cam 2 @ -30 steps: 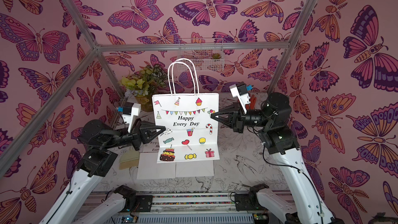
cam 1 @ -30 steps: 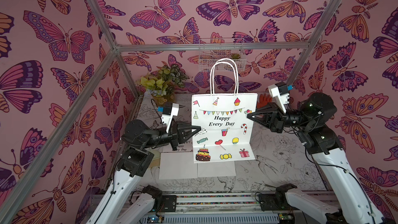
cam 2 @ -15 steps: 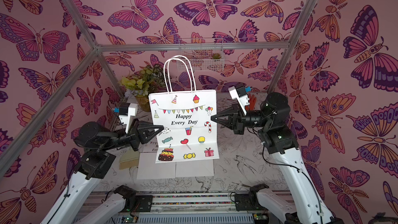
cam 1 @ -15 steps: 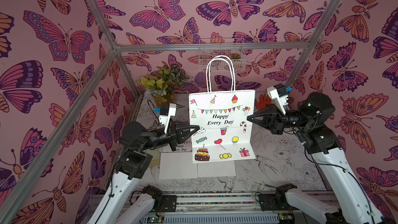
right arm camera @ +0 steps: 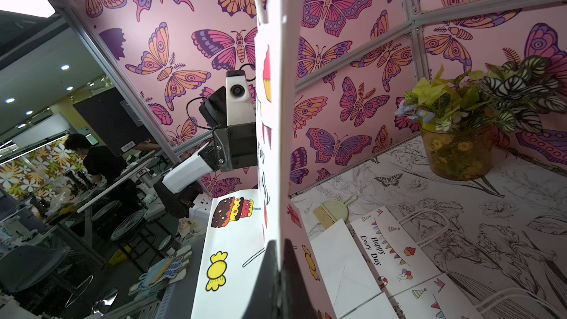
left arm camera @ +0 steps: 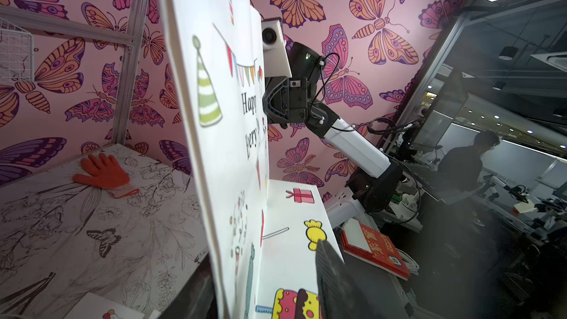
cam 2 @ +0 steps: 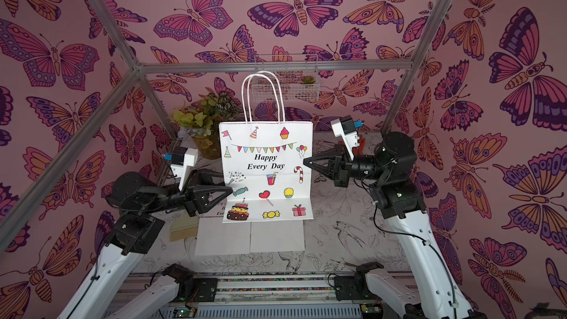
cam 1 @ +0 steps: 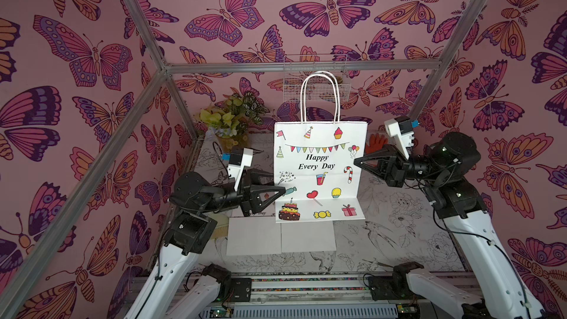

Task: Put away the paper bag
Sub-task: Press the paper bag.

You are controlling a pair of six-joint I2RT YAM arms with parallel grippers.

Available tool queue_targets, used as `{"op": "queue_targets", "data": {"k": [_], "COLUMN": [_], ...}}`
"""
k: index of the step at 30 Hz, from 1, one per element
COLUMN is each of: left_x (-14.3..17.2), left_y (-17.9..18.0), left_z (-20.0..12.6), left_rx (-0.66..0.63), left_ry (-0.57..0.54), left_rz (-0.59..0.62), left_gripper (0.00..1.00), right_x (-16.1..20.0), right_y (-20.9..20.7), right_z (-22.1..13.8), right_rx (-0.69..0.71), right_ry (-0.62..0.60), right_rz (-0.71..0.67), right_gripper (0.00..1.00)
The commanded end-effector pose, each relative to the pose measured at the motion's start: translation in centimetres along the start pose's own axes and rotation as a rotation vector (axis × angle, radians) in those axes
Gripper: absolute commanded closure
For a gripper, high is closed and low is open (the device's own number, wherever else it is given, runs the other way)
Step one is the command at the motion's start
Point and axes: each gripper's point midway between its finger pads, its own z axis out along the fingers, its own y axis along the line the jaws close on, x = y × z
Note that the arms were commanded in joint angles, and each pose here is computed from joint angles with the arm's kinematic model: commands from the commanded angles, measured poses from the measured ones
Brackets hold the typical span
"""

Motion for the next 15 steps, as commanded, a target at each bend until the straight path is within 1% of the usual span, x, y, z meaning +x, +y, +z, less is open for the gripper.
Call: {"op": "queue_targets", "data": {"k": [1, 4, 8, 11, 14, 15], "left_x": [0.2, 0.1, -0.1, -0.3, -0.7, -0.9], "left_y": [-1.2, -1.1, -0.7, -0.4, -0.3, -0.2], "left_z": [-0.5, -0.5, -0.5, -0.5, -0.6, -0.6], "left_rx": [0.011, -0.001, -0.022, -0.038, -0.058, -0.064], "left_ry": [0.027, 0.026, 0.015, 0.006, -0.014, -0.023], "left_rz": [0.040, 0.042, 0.042, 0.042, 0.052, 0.055], "left_gripper": [0.56, 0.69, 0.79, 0.77, 0.64, 0.62], "right_x": [-1.7, -1.8, -1.4, -0.8, -0.2, -0.1], "right_y": [0.8, 1.0, 1.0, 1.1, 1.4, 1.4], "right_z": [-0.5, -0.5, -0.4, -0.3, -0.3, -0.3], "right_rx": [0.025, 0.017, 0.000, -0.022, -0.041, -0.043], "right_ry": [-0.065, -0.068, -0.049, -0.020, 0.006, 0.011], "right_rz": [-0.051, -0.050, -0.041, -0.031, -0.034, -0.033], "right_gripper": [1.00, 1.00, 1.00, 1.00, 1.00, 1.00]}}
